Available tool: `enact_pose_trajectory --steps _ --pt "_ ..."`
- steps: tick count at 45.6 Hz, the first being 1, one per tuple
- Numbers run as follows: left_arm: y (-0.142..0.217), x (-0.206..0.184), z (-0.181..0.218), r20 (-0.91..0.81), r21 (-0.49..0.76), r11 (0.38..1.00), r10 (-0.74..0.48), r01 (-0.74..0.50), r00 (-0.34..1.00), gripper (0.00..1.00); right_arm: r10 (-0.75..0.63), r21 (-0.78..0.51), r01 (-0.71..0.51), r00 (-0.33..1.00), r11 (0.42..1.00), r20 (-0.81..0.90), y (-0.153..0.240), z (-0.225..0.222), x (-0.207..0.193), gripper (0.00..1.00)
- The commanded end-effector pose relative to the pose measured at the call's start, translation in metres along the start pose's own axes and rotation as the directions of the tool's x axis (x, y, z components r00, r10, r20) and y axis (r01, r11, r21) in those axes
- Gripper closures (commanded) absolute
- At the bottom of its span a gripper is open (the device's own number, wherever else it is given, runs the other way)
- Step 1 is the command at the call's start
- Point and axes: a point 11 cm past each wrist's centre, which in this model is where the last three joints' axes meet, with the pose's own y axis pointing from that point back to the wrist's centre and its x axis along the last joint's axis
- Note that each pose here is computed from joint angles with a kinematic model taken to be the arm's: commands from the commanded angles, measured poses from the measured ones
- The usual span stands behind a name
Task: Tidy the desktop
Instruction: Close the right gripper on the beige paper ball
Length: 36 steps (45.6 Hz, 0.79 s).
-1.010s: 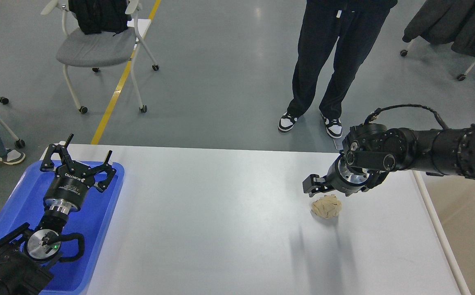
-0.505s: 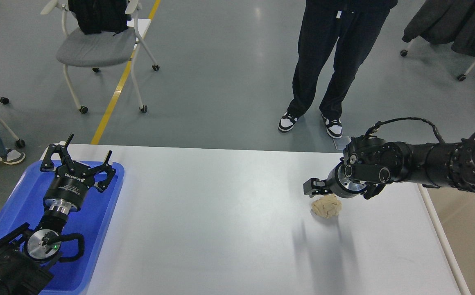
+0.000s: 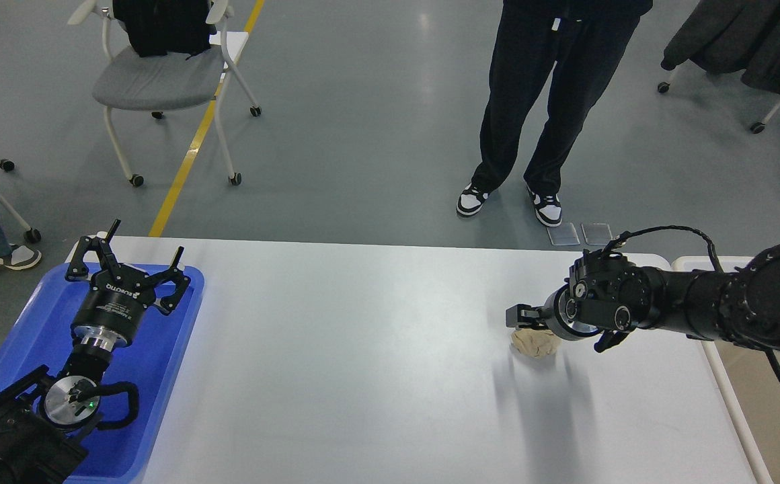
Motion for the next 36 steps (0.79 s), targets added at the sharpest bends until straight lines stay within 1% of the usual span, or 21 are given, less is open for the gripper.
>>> enact_pose_trajectory --steps 1,25,36 --pt "0.0 0.0 0.0 0.0 0.0 1.0 0.0 0.0 1.0 0.01 0.026 -0.02 -0.025 0.999 0.999 0.029 -0.012 0.009 -0.004 0.0" --pt "0.0 0.0 0.0 0.0 0.0 1.0 0.0 0.0 1.0 0.01 0.002 0.026 -0.004 0.998 1.0 0.06 -0.02 -0.011 -0.019 0.0" --pt "0.0 0.0 0.0 0.0 0.0 1.0 0.0 0.0 1.0 0.01 0.037 0.013 -0.038 0.997 0.999 0.074 -0.021 -0.006 -0.012 0.01"
